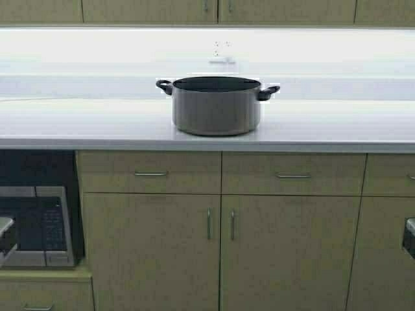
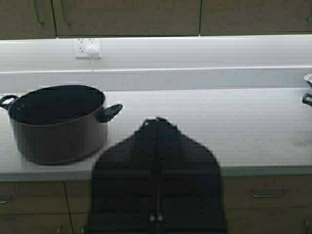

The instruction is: Open the cabinet, put the pot inside, then close it

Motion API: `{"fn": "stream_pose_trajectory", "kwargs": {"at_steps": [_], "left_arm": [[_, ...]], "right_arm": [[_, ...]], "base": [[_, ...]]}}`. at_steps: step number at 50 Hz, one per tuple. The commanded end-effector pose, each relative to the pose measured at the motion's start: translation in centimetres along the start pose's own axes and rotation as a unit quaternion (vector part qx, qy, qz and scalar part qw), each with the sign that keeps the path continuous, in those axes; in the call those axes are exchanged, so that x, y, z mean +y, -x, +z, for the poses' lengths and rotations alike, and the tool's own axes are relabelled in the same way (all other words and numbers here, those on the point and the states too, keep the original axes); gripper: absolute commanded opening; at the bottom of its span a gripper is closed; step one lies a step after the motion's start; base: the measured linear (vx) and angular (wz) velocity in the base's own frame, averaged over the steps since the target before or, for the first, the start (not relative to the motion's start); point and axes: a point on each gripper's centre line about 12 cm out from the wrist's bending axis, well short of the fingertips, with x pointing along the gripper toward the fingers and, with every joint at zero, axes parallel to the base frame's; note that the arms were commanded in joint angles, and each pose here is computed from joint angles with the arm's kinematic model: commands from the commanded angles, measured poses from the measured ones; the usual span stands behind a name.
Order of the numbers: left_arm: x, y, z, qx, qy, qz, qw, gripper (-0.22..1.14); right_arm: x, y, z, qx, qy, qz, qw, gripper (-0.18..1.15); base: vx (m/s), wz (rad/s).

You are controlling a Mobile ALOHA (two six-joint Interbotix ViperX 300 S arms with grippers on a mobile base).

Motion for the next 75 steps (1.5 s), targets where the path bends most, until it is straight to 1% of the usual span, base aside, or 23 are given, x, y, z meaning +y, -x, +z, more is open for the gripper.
{"fn": "stream_pose_trajectory", "kwargs": {"at_steps": [1,3,6,14,25,33,39,47,57,63,75], "left_arm": [[-0.2,-0.4,-0.3,0.008,0.002,-0.004,1.000,-0.02],[-0.2,-0.4,-0.3,0.006,0.003,-0.004,1.000,0.03],[-0.2,-0.4,-0.3,0.006,0.004,-0.004,1.000,0.06],[-0.2,-0.4,-0.2,0.005,0.006,-0.004,1.000,0.03],[-0.2,-0.6,-0.3,0.006,0.007,-0.004,1.000,0.03],[-0.2,-0.8,-0.8,0.015,0.012,-0.004,1.000,0.03],[-0.2,-0.6,-0.5,0.008,0.015,-0.004,1.000,0.03],[-0.2,-0.2,-1.1,0.015,0.018,-0.004,1.000,0.03],[-0.2,-0.7,-0.9,0.010,0.020,-0.004,1.000,0.03],[-0.2,-1.0,-1.4,0.020,0.019,-0.003,1.000,0.03],[-0.2,-1.0,-1.5,0.021,0.017,-0.004,1.000,0.03]], "right_arm": [[0.1,-0.1,-0.1,0.004,-0.005,0.003,1.000,0.03],[0.1,-0.2,-0.2,0.008,-0.005,0.003,1.000,0.08],[0.1,-0.2,-0.1,0.008,-0.005,0.003,1.000,0.08],[0.1,-0.2,0.0,0.008,-0.006,0.003,1.000,0.06],[0.1,-0.2,-0.1,0.009,-0.005,0.003,1.000,0.06],[0.1,-0.2,-0.2,0.011,-0.005,0.003,1.000,0.06],[0.1,-0.2,-0.3,0.012,-0.005,0.003,1.000,0.06],[0.1,-0.2,-0.6,0.018,-0.006,0.003,1.000,0.06],[0.1,-0.1,-0.7,0.018,-0.005,0.003,1.000,0.06],[0.1,0.0,-0.8,0.018,-0.004,0.002,1.000,0.06],[0.1,0.0,-0.8,0.018,-0.008,0.003,1.000,0.06]], "base": [[0.09,0.00],[0.11,0.01],[0.13,0.02],[0.16,0.04],[0.23,0.06],[0.27,0.04],[0.31,-0.04],[0.35,-0.03],[0.34,0.00],[0.33,0.03],[0.34,0.08]]}}
